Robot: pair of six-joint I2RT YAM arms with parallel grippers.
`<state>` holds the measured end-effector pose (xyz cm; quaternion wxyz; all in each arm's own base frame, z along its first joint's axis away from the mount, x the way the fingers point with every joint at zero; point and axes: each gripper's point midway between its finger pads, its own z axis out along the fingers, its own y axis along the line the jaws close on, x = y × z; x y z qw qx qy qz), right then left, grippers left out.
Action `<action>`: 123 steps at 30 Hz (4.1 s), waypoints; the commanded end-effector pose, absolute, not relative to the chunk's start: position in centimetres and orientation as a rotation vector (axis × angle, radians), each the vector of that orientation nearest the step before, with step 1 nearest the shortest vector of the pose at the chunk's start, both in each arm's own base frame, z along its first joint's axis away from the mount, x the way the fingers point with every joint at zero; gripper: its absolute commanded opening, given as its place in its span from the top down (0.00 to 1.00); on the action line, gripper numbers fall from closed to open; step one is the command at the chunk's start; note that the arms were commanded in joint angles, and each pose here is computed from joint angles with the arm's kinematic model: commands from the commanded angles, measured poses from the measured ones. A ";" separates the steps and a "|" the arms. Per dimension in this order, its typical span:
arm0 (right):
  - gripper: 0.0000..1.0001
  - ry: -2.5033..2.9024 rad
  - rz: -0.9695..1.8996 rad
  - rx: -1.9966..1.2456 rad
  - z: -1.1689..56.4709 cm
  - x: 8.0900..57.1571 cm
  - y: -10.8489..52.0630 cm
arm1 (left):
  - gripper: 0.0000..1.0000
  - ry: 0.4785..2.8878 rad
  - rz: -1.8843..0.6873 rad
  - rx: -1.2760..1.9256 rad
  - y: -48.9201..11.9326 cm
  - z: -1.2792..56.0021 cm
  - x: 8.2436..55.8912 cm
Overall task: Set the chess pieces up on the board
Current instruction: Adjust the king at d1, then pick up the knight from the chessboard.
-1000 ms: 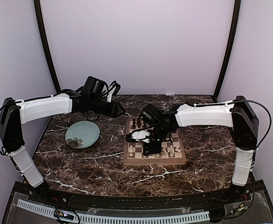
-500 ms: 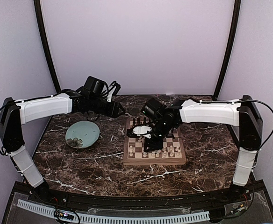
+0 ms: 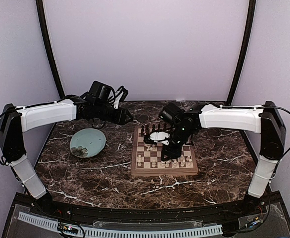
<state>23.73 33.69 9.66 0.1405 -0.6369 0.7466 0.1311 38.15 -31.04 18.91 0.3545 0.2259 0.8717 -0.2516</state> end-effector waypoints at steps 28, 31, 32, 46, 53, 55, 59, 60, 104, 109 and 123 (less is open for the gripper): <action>0.87 2.162 0.498 -1.872 9.6 22.9 34.8 | 0.55 2.183 -0.666 0.588 -30.9 22.2 38.1; 0.86 2.160 0.487 -1.862 9.6 23.2 34.8 | 0.55 2.183 -0.664 0.588 -30.8 22.2 38.1; 0.86 2.160 0.482 -1.857 9.5 23.3 34.9 | 0.55 2.183 -0.666 0.589 -30.9 22.2 38.1; 0.84 2.160 0.456 -1.847 9.4 23.7 35.0 | 0.55 2.183 -0.667 0.587 -30.9 22.2 38.1; 0.73 2.151 0.502 -1.849 10.3 23.1 35.1 | 0.55 2.188 -0.668 0.590 -30.9 22.0 38.1; 0.71 2.136 0.508 -1.838 11.3 23.2 35.2 | 0.55 2.188 -0.673 0.592 -31.0 22.0 38.1; 0.69 2.119 0.553 -1.797 13.6 23.8 35.1 | 0.55 2.202 -0.698 0.606 -31.4 21.4 37.9; 0.69 2.117 0.567 -1.777 14.3 24.2 34.9 | 0.55 2.211 -0.717 0.617 -31.7 21.1 37.7; 0.65 2.099 0.712 -1.126 16.2 29.5 20.5 | 0.68 2.507 -0.443 0.713 -39.9 8.4 37.9; 0.65 2.105 0.720 -1.124 16.1 29.5 20.5 | 0.74 2.514 -0.450 0.705 -40.1 8.2 38.1; 0.65 2.108 0.731 -1.128 15.9 29.3 20.6 | 0.75 2.531 -0.439 0.671 -39.8 7.8 38.8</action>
